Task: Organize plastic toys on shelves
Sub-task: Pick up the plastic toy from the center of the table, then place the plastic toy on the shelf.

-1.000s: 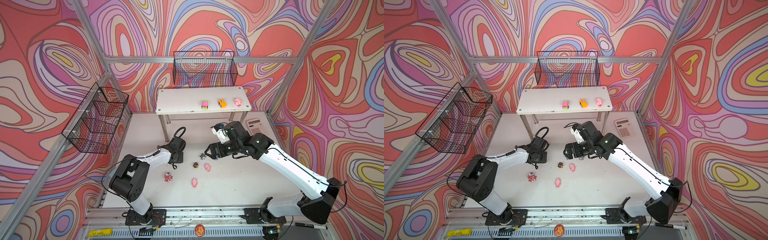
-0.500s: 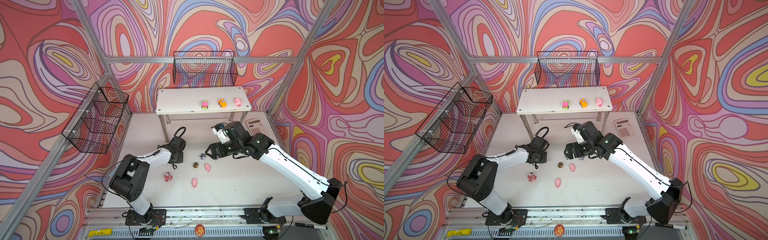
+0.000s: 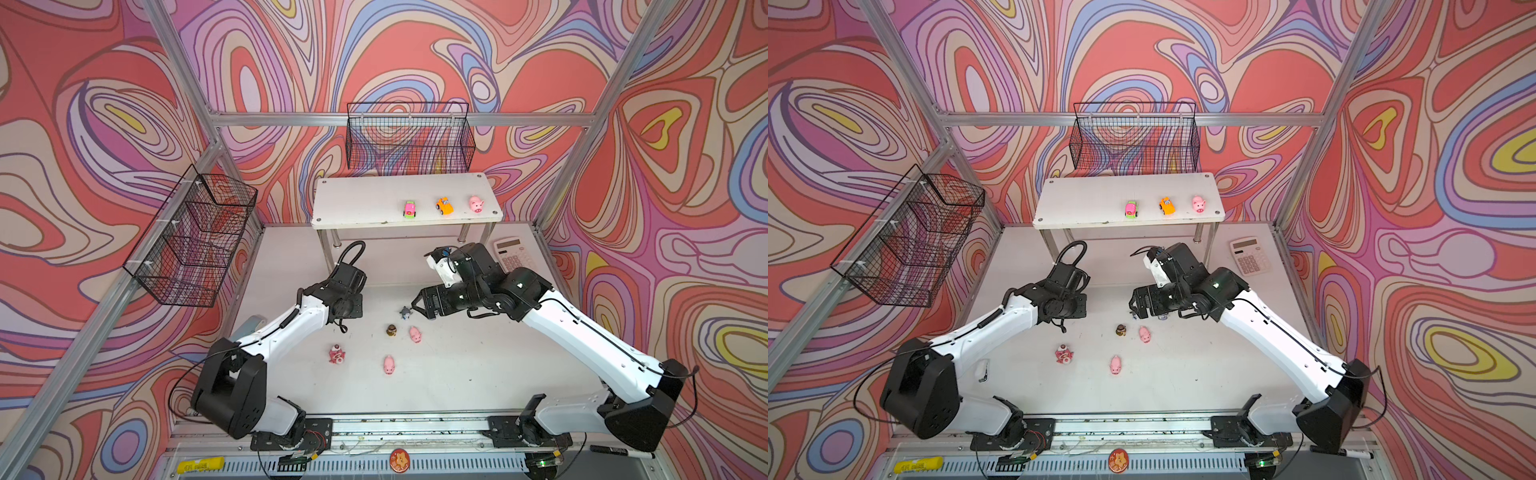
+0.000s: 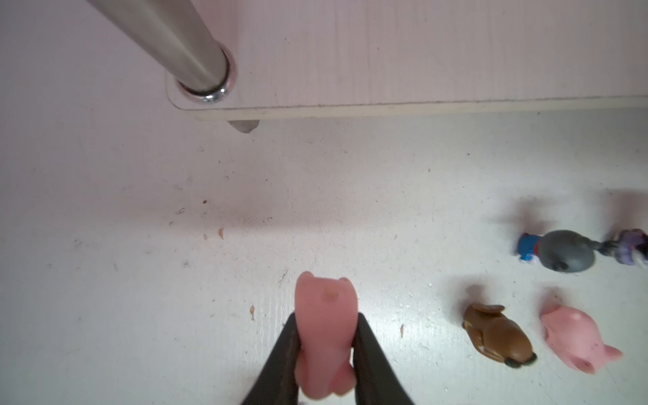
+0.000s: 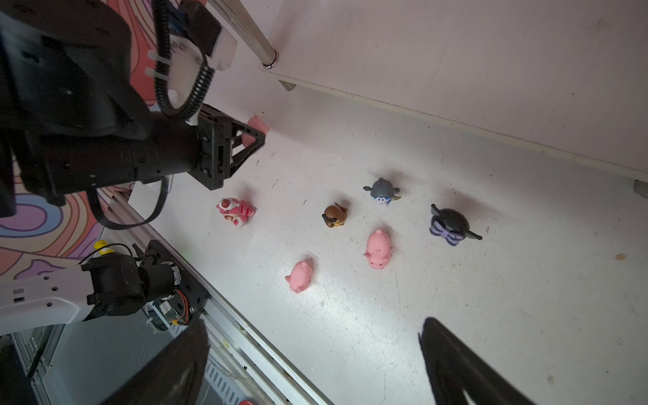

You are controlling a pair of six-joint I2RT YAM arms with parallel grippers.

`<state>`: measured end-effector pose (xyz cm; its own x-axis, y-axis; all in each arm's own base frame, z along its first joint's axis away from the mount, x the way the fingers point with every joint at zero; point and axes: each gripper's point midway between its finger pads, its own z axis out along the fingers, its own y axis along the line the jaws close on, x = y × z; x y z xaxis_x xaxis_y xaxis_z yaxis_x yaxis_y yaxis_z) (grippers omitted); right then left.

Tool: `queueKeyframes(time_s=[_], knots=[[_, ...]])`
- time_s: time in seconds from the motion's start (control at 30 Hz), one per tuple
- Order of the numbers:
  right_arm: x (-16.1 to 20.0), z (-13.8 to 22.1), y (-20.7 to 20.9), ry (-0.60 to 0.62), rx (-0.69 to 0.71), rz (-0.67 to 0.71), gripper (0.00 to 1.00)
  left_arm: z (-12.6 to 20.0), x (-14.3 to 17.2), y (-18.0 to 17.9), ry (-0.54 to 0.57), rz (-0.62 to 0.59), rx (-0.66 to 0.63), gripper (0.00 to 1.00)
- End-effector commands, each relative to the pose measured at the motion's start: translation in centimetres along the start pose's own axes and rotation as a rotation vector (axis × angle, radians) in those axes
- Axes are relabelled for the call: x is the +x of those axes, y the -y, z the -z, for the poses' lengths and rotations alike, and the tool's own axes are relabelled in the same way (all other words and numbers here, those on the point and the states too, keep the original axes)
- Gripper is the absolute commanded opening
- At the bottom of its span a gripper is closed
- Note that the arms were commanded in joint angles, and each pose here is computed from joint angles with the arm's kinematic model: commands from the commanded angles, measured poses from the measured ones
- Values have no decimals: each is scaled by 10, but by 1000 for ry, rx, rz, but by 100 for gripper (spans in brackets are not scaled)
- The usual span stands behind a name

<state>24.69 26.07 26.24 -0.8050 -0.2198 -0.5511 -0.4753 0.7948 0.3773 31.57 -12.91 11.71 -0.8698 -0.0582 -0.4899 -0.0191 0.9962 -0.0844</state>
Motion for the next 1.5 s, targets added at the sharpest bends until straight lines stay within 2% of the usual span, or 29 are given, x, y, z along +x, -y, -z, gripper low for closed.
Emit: queueKeyframes(time_s=[0.0, 0.37, 0.7, 0.97, 1.17, 1.47], knots=[[-3, 6, -2, 33, -11, 14, 99, 29, 5, -9, -16, 9, -18, 27], [-11, 13, -13, 64, -59, 32, 98, 124, -14, -9, 127, 25, 67, 28], [-14, 34, -22, 110, -100, 35, 98, 194, -62, 0, 256, 5, 113, 29], [-14, 46, -24, 147, -111, 39, 98, 221, -110, 20, 332, -16, 144, 28], [-29, 61, -33, 215, -130, 64, 98, 238, -144, 34, 389, -34, 155, 29], [-67, 78, -44, 339, -130, 109, 98, 233, -187, 64, 417, -43, 193, 30]])
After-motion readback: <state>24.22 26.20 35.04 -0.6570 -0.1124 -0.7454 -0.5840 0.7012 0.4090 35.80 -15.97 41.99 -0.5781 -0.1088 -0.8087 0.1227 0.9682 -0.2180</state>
